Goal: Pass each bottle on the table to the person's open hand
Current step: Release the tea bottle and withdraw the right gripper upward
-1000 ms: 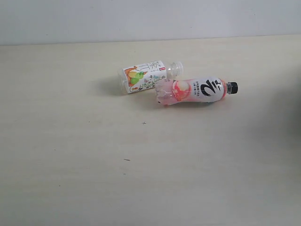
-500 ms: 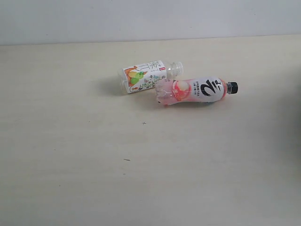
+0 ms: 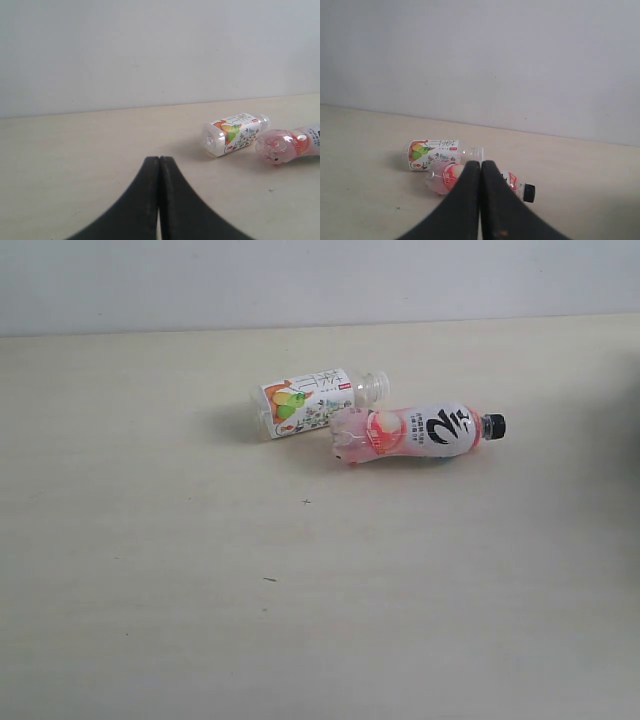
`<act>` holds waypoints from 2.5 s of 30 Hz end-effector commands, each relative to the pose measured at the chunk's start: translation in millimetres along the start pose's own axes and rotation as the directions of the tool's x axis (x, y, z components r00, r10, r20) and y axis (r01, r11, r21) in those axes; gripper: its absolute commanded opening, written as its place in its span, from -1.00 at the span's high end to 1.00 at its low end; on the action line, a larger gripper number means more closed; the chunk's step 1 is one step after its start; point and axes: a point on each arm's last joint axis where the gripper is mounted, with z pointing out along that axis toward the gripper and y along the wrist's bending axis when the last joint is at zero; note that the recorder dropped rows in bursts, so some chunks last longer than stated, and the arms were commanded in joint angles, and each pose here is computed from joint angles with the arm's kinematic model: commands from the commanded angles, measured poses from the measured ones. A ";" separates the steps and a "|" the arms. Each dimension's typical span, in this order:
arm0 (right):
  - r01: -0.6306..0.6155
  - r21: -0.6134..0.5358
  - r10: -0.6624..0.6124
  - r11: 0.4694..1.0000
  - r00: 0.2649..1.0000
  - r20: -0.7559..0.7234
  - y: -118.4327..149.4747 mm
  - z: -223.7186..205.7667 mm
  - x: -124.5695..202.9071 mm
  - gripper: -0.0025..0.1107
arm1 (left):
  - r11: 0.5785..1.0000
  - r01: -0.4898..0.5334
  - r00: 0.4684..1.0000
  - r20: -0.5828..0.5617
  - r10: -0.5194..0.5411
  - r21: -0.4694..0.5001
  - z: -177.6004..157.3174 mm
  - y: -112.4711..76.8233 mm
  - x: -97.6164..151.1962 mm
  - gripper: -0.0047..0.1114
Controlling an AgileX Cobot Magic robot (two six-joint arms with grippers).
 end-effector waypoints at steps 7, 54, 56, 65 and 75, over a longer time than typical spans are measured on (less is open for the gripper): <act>-0.001 0.009 0.001 1.000 1.000 -0.027 -1.1 -0.4 3.4 0.96 | 1.000 0.008 1.000 0.009 -0.008 0.002 -0.5 -0.1 -0.6 0.92; 0.383 0.189 -0.416 0.904 0.891 0.182 -9.8 -12.0 -37.8 0.96 | 1.000 0.008 1.000 0.009 -0.008 0.002 -0.5 -0.1 -0.6 0.92; 0.386 0.182 -0.419 0.904 0.884 0.209 -8.2 -13.2 -41.4 0.96 | 1.000 0.008 1.000 0.009 -0.008 0.002 -0.5 -0.1 -0.6 0.92; 0.360 0.357 -0.363 0.862 0.930 -0.059 -34.0 -12.1 -50.4 0.96 | 1.000 0.008 1.000 0.009 -0.008 0.002 -0.5 -0.1 -0.6 0.92; 0.516 0.319 -0.404 0.795 0.842 -0.356 -26.6 38.0 -90.5 0.96 | 1.000 0.008 1.000 0.009 -0.008 0.002 -0.5 -0.1 -0.6 0.92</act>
